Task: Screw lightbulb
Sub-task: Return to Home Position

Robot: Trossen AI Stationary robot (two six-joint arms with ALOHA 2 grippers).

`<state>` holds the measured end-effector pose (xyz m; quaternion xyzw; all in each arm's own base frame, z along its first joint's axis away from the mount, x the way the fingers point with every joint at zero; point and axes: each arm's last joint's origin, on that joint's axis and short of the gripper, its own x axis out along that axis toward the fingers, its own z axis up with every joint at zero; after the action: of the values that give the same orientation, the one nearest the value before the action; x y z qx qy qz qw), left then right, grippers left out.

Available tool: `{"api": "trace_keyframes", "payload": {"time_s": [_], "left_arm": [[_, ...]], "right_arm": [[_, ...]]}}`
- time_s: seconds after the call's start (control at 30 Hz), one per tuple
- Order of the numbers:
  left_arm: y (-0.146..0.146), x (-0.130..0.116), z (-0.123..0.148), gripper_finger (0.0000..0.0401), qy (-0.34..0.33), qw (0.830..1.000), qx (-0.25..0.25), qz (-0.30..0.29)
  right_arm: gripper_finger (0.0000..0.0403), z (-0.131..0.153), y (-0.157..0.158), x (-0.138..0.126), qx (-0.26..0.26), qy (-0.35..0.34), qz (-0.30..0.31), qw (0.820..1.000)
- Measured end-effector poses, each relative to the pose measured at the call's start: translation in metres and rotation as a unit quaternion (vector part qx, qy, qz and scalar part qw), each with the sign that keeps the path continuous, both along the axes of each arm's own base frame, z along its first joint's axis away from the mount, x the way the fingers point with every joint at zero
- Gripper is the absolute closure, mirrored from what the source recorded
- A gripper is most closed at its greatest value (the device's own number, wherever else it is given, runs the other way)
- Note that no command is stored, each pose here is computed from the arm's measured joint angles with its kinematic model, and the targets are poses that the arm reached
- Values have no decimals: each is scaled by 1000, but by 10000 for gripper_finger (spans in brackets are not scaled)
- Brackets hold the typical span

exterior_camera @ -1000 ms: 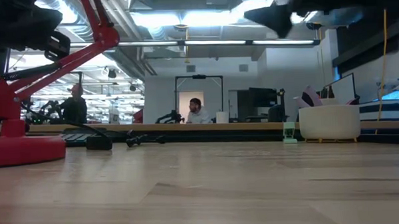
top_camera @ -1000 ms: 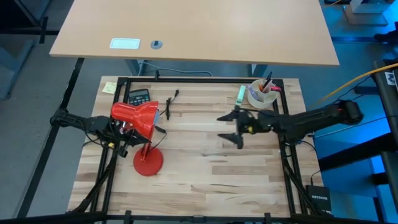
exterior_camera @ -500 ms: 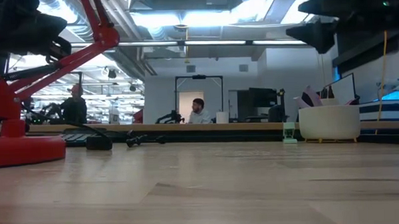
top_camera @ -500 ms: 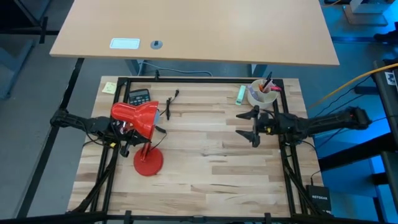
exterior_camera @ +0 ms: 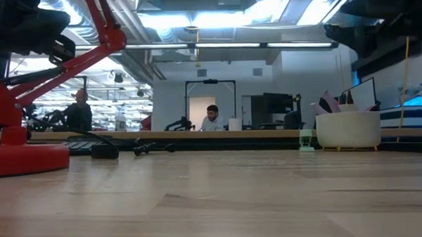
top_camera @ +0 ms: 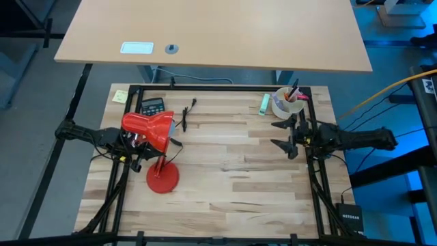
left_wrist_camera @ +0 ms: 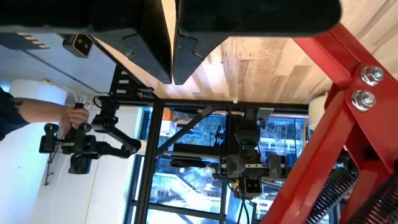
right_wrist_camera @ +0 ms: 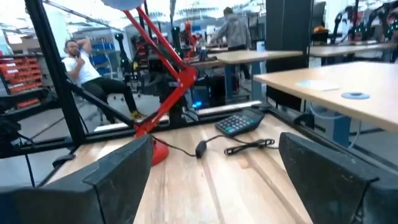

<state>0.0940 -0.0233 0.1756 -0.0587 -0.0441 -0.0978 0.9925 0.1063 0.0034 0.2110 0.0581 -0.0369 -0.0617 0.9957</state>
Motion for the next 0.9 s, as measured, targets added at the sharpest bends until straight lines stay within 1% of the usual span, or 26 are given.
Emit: {"api": "trace_keyframes", "payload": {"time_s": [0.1, 0.17, 0.33, 0.43, 0.53, 0.6, 0.73, 0.8, 0.9], "left_arm": [[0, 0, 0, 395, 2, 1000, 0, 0], [0, 0, -1, 395, 5, 1000, 1, 0], [0, 0, -2, 395, 8, 1000, 2, 0], [0, 0, -4, 395, 20, 1000, 4, 0], [0, 0, -4, 395, 19, 1000, 8, 0], [0, 0, -7, 395, 34, 999, 12, -1], [-2, 0, -6, 395, 30, 999, 13, -34], [-1, 0, -6, 395, 30, 999, 13, -30], [2, 1, -8, 395, 38, 999, 12, -4]], "right_arm": [[49, 0, -1, -6, -2, -10, 0, 1000], [49, -3, -1, -8, -1, -29, 0, 1000], [49, -32, -1, -6, 13, -25, 1, 1000], [49, -35, -1, -7, 25, -11, -7, 1000], [49, -36, -1, -7, 24, -10, -7, 1000], [49, -36, -1, -7, 23, -10, -12, 1000], [49, -37, -1, -6, 23, -3, -11, 1000], [49, -39, -1, -6, 22, 4, -7, 1000], [49, -39, -1, -6, 22, 4, -11, 1000]]}}
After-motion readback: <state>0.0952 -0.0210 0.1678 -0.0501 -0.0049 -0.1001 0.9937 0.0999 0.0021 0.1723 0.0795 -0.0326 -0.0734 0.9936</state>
